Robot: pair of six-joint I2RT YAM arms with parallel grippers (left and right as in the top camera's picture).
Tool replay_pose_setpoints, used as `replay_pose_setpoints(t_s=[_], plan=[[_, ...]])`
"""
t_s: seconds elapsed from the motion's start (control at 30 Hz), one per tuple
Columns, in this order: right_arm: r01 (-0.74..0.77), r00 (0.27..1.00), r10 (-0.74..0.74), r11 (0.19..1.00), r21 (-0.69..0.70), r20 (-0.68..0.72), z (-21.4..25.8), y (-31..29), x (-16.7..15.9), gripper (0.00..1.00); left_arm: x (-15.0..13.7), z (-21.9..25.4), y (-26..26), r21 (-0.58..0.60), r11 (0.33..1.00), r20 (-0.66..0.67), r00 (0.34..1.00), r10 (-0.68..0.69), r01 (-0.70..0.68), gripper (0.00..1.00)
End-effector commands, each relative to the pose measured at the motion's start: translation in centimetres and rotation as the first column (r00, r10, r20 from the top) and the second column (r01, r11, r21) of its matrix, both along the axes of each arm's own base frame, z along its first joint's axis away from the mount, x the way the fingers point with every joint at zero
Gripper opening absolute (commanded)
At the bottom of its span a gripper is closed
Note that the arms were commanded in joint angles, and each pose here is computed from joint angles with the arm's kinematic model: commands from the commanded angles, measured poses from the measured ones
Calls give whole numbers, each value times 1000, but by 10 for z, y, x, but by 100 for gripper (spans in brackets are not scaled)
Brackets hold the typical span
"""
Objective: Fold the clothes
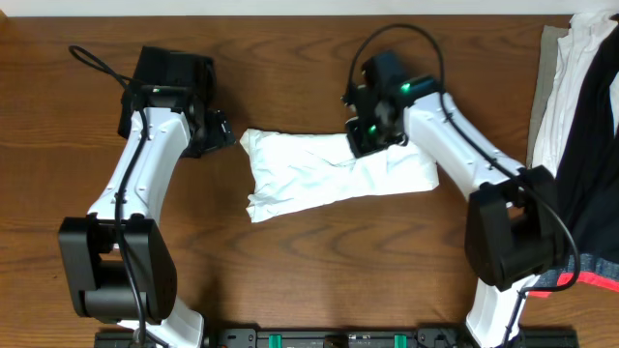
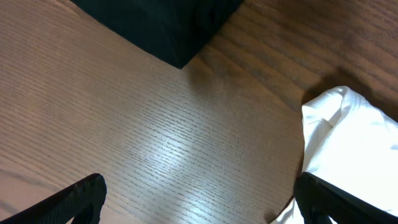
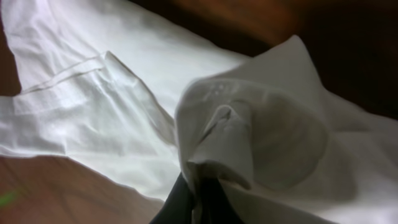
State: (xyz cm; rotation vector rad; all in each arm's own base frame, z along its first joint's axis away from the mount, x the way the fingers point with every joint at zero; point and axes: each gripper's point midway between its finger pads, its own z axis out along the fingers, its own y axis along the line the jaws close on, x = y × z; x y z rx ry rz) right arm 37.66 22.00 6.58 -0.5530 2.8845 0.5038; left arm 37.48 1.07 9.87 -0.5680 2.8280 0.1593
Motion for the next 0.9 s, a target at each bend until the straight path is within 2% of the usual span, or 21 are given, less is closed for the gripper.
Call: replay_pose_setpoints(t_s=[0.0, 0.17, 0.2, 0.23, 0.27, 0.3, 0.37, 0.43, 0.6, 0.87], plan=[[5, 1000, -5, 1000, 10, -21, -17, 17, -13, 9, 2, 9, 2, 4, 1000, 26, 1000, -9, 9, 98], [1, 999, -3, 999, 51, 40, -19, 37, -7, 2, 2, 9, 2, 4, 1000, 25, 1000, -9, 9, 98], [13, 999, -16, 998, 62, 48, -18, 39, -4, 2, 2, 9, 2, 4, 1000, 25, 1000, -9, 9, 98], [31, 998, -35, 997, 72, 52, -17, 41, -1, 7, 2, 9, 2, 4, 1000, 25, 1000, -9, 9, 98], [42, 997, -46, 996, 78, 54, -16, 41, 1, 20, 2, 9, 2, 4, 1000, 25, 1000, -9, 9, 98], [46, 997, -51, 996, 80, 56, -16, 41, 2, 38, 2, 9, 2, 4, 1000, 25, 1000, -9, 9, 98], [47, 997, -51, 996, 79, 55, -16, 41, 2, 66, 2, 9, 2, 4, 1000, 24, 1000, -9, 9, 98], [47, 997, -52, 996, 81, 54, -15, 40, 2, 79, 1, 9, 2, 4, 1000, 22, 1000, -9, 9, 98], [-32, 999, 26, 975, 219, 31, 20, 48, -1, 81, 1, 9, 2, 4, 1000, 23, 1000, -9, 9, 98], [65, 995, -79, 976, 210, 61, 61, -11, 14, 81, 1, 9, 1, 3, 1000, 23, 1000, -9, 9, 98]])
